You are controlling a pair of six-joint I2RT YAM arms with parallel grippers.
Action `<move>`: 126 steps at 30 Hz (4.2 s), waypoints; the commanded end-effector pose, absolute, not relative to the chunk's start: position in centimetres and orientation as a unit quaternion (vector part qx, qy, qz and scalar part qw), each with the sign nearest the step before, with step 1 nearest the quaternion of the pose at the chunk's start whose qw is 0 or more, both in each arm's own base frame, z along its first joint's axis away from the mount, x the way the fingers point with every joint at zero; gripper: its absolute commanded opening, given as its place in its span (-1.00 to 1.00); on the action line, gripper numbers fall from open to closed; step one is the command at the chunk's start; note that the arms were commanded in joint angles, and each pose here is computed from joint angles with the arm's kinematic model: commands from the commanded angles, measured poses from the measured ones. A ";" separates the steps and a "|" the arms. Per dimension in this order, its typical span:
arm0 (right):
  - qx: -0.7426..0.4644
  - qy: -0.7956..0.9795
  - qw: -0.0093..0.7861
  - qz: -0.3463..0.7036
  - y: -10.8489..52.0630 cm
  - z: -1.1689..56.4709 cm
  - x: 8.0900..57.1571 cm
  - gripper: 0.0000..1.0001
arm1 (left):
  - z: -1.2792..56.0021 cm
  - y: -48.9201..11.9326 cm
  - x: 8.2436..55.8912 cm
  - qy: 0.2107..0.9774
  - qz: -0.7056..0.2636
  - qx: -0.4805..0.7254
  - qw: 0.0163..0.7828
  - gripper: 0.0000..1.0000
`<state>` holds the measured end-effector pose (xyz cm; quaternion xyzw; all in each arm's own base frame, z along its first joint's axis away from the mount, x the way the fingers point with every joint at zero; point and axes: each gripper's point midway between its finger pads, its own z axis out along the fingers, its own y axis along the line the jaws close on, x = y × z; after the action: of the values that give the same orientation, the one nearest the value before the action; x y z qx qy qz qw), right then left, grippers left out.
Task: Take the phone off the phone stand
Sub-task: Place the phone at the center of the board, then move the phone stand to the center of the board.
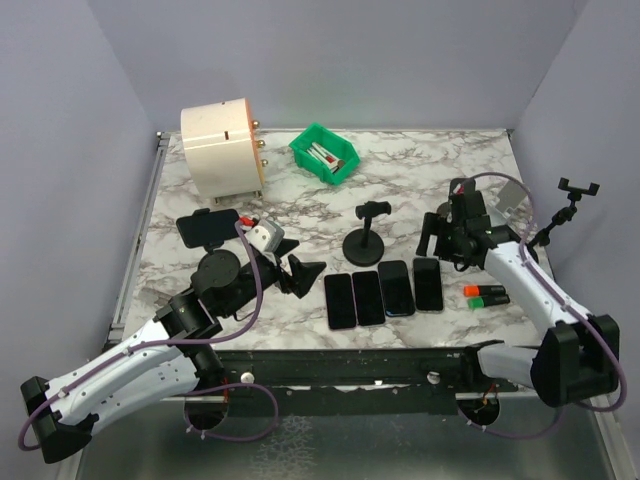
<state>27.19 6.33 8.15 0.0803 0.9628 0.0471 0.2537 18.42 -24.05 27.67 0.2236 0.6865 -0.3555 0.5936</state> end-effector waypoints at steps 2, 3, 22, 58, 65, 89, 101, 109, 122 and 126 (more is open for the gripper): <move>0.158 0.919 0.357 0.062 5.3 13.0 30.0 0.80 | 28.1 -24.0 18.5 0.683 -0.359 0.220 0.597 0.63; 0.168 0.914 0.361 0.074 5.3 13.0 30.3 0.72 | 28.1 -23.9 18.5 0.684 -0.357 0.219 0.598 0.63; 0.256 0.901 0.312 0.161 3.8 4.8 29.1 0.28 | 27.5 -24.0 18.9 0.691 -0.346 0.221 0.595 0.63; 0.170 0.891 0.376 0.189 4.7 11.7 29.9 0.26 | 27.3 -23.8 19.1 0.696 -0.337 0.218 0.595 0.63; 0.161 0.827 0.528 0.111 1.8 23.7 32.2 0.61 | 27.4 -23.8 19.1 0.695 -0.339 0.218 0.596 0.63; 0.148 0.826 0.543 -0.025 -1.9 19.9 44.4 0.99 | 28.2 -23.6 18.7 0.686 -0.347 0.217 0.602 0.63; 0.136 0.848 0.509 -0.060 -3.3 16.2 47.3 0.99 | 28.1 -23.6 18.7 0.687 -0.345 0.220 0.601 0.63; 0.132 0.859 0.490 -0.063 -4.2 13.7 46.8 0.99 | 28.0 -23.6 18.8 0.688 -0.343 0.220 0.601 0.63; 0.108 0.874 0.472 -0.045 -3.4 11.3 47.9 0.88 | 28.0 -23.5 18.8 0.688 -0.341 0.220 0.602 0.63; 0.108 0.874 0.473 -0.041 -3.3 11.4 48.1 0.63 | 28.1 -23.5 18.8 0.687 -0.341 0.220 0.602 0.63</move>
<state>47.29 -3.54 11.01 0.1161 0.8758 -0.0506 0.4658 18.71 -23.74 27.12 0.2213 0.6950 -0.3422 0.5924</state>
